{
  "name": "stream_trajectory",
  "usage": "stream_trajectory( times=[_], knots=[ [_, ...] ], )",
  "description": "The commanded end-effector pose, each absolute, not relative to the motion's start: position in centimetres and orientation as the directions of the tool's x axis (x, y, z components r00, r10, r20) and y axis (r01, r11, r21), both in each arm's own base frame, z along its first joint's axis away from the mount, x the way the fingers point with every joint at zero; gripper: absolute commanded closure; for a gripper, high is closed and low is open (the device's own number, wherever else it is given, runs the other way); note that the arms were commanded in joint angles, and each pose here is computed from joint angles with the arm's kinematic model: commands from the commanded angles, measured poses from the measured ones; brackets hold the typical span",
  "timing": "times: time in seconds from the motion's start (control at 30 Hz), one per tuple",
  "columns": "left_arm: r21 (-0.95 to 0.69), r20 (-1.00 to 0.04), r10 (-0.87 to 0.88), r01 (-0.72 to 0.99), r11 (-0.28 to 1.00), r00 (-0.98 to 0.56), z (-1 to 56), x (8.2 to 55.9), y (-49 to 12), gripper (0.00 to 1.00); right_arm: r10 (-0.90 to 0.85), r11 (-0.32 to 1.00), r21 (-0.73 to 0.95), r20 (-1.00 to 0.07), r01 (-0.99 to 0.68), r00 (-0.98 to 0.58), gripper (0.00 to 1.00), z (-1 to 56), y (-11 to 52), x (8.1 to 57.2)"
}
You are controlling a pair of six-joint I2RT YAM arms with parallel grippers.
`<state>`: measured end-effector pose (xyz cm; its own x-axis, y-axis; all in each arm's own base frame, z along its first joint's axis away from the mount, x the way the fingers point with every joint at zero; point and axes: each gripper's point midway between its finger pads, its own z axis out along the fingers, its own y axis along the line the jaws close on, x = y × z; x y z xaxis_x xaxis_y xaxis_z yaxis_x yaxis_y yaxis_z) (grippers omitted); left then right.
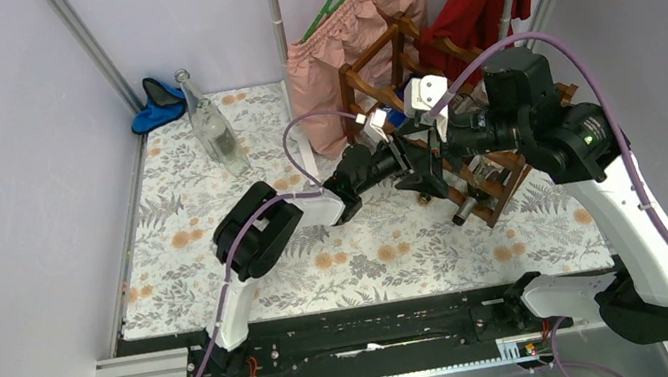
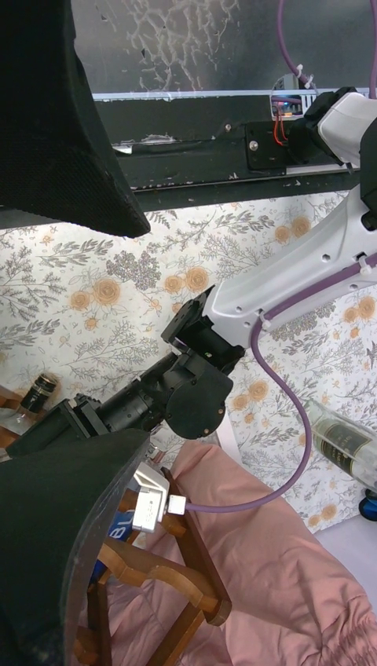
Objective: Put the wine bottle on the wine rack
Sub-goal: Place the wine bottle in the wine rack.
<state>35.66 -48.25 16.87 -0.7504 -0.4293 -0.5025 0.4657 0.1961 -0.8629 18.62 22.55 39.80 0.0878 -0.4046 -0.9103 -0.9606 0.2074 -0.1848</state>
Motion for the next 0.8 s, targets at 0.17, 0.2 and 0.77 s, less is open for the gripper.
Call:
stream_trajectory(
  times=[0.17,0.2,0.77],
  knots=[
    [-0.818,-0.542,-0.503,0.56,0.131,-0.673,21.4,36.5,-49.8,1.0,-0.369,0.203,-0.199,-0.923,-0.959,0.113,0.0,40.8,22.7,18.4],
    [-0.817,-0.543,-0.502,0.561,0.132,-0.673,21.4,36.5,-50.0,1.0,-0.37,0.204,-0.198,-0.922,-0.959,0.112,0.0,40.7,22.6,18.4],
    [-0.842,-0.523,-0.495,0.509,0.176,-0.694,19.7,37.0,-51.2,0.96,-0.368,0.2,-0.198,-0.923,-0.96,0.113,0.0,40.6,22.6,18.2]
  ],
)
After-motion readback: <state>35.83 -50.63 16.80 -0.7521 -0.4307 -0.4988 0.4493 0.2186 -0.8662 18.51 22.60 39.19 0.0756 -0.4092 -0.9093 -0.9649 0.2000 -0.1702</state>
